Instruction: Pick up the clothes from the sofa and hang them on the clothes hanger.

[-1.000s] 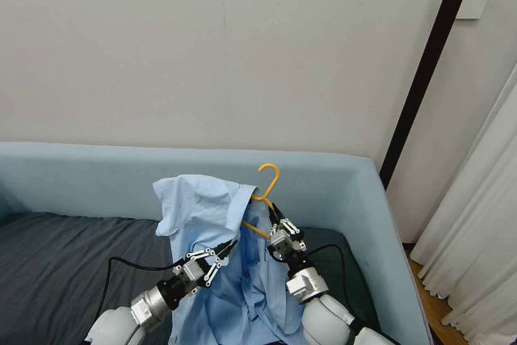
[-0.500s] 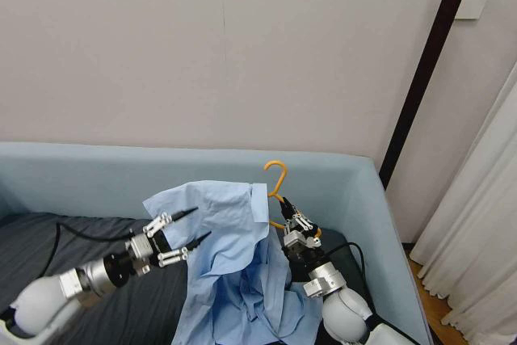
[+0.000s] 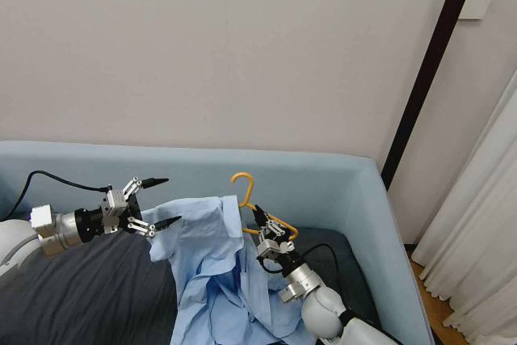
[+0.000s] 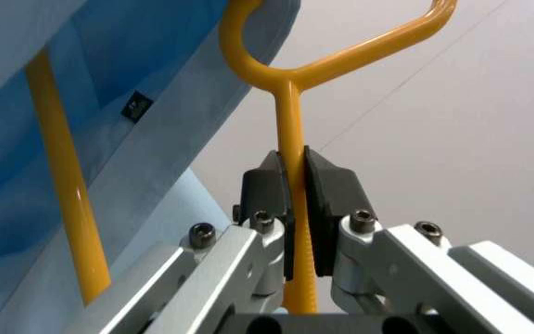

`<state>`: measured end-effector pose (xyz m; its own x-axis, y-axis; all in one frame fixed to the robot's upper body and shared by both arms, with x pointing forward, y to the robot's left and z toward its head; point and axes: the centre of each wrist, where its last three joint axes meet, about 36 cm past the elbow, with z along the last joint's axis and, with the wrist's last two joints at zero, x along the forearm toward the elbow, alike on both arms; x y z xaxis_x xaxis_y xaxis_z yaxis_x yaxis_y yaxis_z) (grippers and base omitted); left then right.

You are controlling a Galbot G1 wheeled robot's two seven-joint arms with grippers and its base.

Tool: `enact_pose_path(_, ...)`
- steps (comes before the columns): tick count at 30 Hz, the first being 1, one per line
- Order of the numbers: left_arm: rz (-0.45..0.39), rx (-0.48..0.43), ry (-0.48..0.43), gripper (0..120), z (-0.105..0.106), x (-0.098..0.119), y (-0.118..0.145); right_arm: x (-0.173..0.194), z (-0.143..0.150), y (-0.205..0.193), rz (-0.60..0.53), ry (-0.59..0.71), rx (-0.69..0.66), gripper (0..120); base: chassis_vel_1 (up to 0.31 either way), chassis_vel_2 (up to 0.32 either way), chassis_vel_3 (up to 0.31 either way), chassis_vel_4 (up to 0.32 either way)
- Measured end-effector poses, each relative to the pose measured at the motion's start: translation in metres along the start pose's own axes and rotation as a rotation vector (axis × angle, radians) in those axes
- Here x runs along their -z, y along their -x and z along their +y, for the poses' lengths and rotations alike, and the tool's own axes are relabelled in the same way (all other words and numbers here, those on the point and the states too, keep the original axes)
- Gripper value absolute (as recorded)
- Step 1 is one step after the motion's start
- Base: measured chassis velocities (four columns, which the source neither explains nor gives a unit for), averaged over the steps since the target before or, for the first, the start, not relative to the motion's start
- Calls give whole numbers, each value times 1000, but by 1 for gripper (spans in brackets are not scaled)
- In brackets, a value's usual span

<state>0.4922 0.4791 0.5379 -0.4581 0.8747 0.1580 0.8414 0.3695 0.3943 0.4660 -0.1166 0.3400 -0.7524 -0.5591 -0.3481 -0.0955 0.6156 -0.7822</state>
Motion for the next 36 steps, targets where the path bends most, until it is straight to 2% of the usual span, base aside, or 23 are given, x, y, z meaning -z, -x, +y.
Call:
enact_pose_path(2, -8, -27, -3, 100, 18, -11, 15, 0, -1, -3, -14, -12, 4, 4, 0, 0, 0, 0)
enact_pose_path(4, -14, -41, -3, 100, 27, -17, 27, -1, 0, -6, -16, -17, 8, 4, 0, 0, 0, 0)
enact_pose_path(8, -17, -50, -2, 100, 30, -19, 32, -1, 0, -8, -16, -19, 11, 4, 0, 0, 0, 0)
enact_pose_path(10, -23, -87, -4, 99, 38, -25, 53, -5, 1, -12, -14, -32, 18, 4, 0, 0, 0, 0)
enact_pose_path(11, -23, -87, -4, 99, 38, -25, 53, -5, 1, -12, -14, -32, 18, 4, 0, 0, 0, 0)
enact_pose_path(14, -2, -179, 0, 93, 54, -25, 78, -10, 0, -17, -4, -48, 18, 4, 0, 0, 0, 0)
enact_pose_path(16, 8, -206, 2, 88, 58, -24, 83, -11, -1, -17, -2, -52, 15, 4, 0, 0, 0, 0)
enact_pose_path(18, 44, -301, 17, 80, 77, -17, 105, -16, -7, -20, 0, -80, 6, 4, 0, 0, 0, 0)
enact_pose_path(20, 70, -358, 20, 69, 90, -12, 117, -23, -13, -20, -10, -112, 0, 4, 0, 0, 0, 0)
enact_pose_path(22, 77, -373, 19, 66, 93, -11, 120, -25, -15, -19, -13, -122, -2, 4, 0, 0, 0, 0)
enact_pose_path(25, 105, -429, 11, 51, 107, -8, 130, -30, -21, -19, -29, -183, -10, 4, 0, 0, 0, 0)
enact_pose_path(29, 112, -443, 8, 43, 110, -8, 135, -31, -24, -19, -34, -205, -18, 4, 0, 0, 0, 0)
enact_pose_path(33, 113, -445, 5, 22, 112, -10, 141, -33, -24, -19, -34, -220, -26, 4, 0, 0, 0, 0)
enact_pose_path(34, 113, -445, 5, 22, 112, -10, 141, -33, -24, -19, -34, -220, -26, 4, 0, 0, 0, 0)
enact_pose_path(36, 112, -441, 3, 14, 112, -11, 142, -33, -23, -19, -33, -220, -29, 4, 0, 0, 0, 0)
